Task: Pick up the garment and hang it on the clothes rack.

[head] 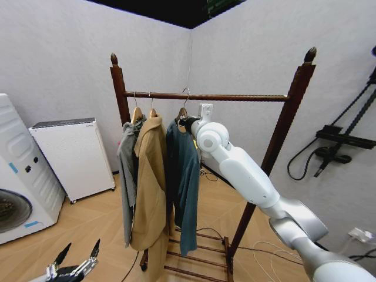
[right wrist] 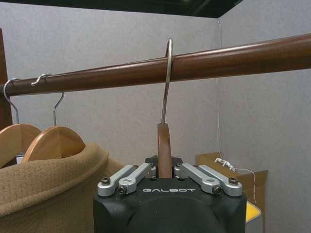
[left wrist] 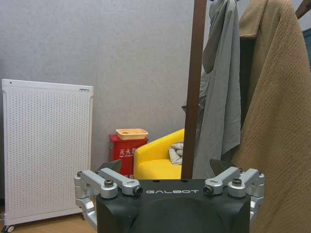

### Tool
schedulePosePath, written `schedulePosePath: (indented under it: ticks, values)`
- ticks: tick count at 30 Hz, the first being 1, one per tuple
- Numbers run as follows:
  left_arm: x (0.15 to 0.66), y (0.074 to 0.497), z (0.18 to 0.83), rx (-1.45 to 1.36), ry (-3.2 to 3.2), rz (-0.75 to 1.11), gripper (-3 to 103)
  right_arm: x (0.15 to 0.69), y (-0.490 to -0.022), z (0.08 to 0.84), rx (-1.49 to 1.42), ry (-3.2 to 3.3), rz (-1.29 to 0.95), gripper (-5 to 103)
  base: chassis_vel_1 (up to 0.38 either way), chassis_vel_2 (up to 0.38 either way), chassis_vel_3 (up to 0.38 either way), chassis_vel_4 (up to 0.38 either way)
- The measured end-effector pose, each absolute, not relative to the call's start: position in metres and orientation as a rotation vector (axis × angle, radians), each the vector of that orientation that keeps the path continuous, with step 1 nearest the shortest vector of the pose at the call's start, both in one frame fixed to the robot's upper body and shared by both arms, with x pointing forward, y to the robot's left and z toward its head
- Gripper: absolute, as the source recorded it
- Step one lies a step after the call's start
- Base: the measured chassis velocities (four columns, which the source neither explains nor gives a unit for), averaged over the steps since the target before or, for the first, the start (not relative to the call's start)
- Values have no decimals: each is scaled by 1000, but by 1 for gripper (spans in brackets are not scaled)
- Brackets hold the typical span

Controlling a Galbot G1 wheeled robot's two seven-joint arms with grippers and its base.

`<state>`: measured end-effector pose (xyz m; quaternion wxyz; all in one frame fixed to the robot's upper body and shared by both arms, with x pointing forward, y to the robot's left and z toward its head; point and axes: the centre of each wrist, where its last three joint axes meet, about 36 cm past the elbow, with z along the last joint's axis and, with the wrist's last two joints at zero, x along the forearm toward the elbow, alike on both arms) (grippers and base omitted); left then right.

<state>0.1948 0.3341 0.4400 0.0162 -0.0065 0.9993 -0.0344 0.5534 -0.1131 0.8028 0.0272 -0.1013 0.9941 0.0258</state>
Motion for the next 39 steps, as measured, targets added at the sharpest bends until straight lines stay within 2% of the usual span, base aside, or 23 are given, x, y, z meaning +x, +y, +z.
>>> schedulePosePath:
  ticks: [5,7,8,11,13,14,16,17,19,20,22,23,26,27,29,39]
  values:
    - [195,334,440,-20,3107,-107,100,548,-121,795,-417,3079,94,7,0,0,0,0]
    - [195,334,440,-20,3107,-107,100,542,-127,798,-481,3054,139,17,0,0,0,0]
    - [195,334,440,-20,3107,-107,100,542,-127,798,-481,3054,139,17,0,0,0,0]
    - [195,334,440,-20,3107,-107,100,533,-141,799,-531,3013,167,33,0,0,0,0]
    - [195,334,440,-20,3107,-107,100,532,-144,798,-536,3008,169,33,0,0,0,0]
    - [195,334,440,-20,3107,-107,100,525,-155,795,-552,2997,173,43,0,0,0,0]
    - [195,334,440,-20,3107,-107,100,520,-162,793,-562,2994,175,43,0,0,0,0]
    - [195,334,440,-21,3107,-107,100,514,-170,789,-567,2993,176,49,0,0,0,0]
    - [195,334,440,-20,3107,-107,100,497,-188,777,-587,2983,180,60,0,0,0,0]
    - [195,334,440,-20,3107,-107,100,497,-188,777,-587,2983,180,60,0,0,0,0]
    - [195,334,440,-20,3107,-107,100,478,-201,770,-607,2968,180,71,0,0,0,0]
    - [195,334,440,-20,3107,-107,100,478,-201,770,-607,2968,180,71,0,0,0,0]
    - [195,334,440,-20,3107,-107,100,439,-226,745,-634,2969,160,87,0,0,0,0]
    - [195,334,440,-20,3107,-107,100,439,-226,745,-634,2969,160,87,0,0,0,0]
    - [195,334,440,-21,3107,-107,100,414,-238,719,-597,3007,145,97,0,0,0,0]
    - [195,334,440,-20,3107,-107,100,363,-275,644,-278,3124,111,100,0,0,0,0]
